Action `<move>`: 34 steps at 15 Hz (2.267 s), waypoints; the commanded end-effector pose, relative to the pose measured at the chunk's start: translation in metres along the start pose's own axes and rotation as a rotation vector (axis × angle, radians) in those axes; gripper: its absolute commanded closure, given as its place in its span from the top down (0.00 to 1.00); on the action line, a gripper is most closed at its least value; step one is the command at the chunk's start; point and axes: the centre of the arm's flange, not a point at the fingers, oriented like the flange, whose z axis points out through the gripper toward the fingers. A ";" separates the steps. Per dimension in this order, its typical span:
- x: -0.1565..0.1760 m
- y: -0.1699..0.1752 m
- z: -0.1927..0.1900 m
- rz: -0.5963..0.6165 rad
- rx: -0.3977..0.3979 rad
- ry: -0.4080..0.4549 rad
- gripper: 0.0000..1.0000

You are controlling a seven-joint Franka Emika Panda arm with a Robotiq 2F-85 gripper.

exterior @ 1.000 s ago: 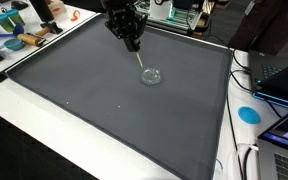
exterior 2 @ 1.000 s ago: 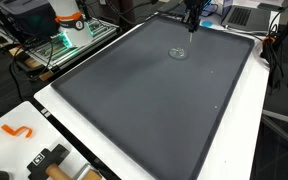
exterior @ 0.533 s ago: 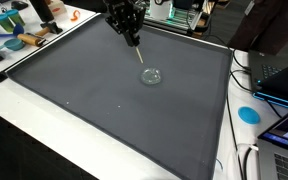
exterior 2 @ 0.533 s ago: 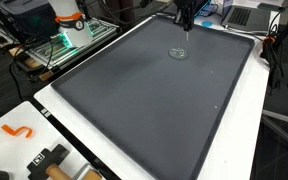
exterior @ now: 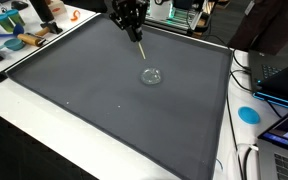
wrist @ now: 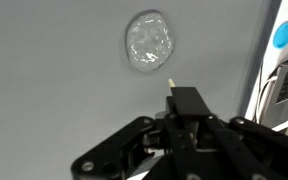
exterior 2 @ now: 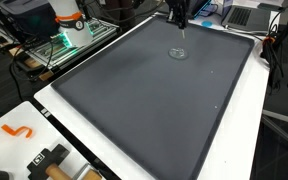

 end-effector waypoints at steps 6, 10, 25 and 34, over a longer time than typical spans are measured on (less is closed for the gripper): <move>-0.033 0.006 -0.008 -0.009 0.028 0.051 0.03; -0.037 0.002 -0.010 -0.015 0.034 0.066 0.03; -0.040 -0.030 -0.024 -0.053 0.001 0.070 0.03; -0.022 -0.077 -0.026 -0.106 -0.192 -0.030 0.03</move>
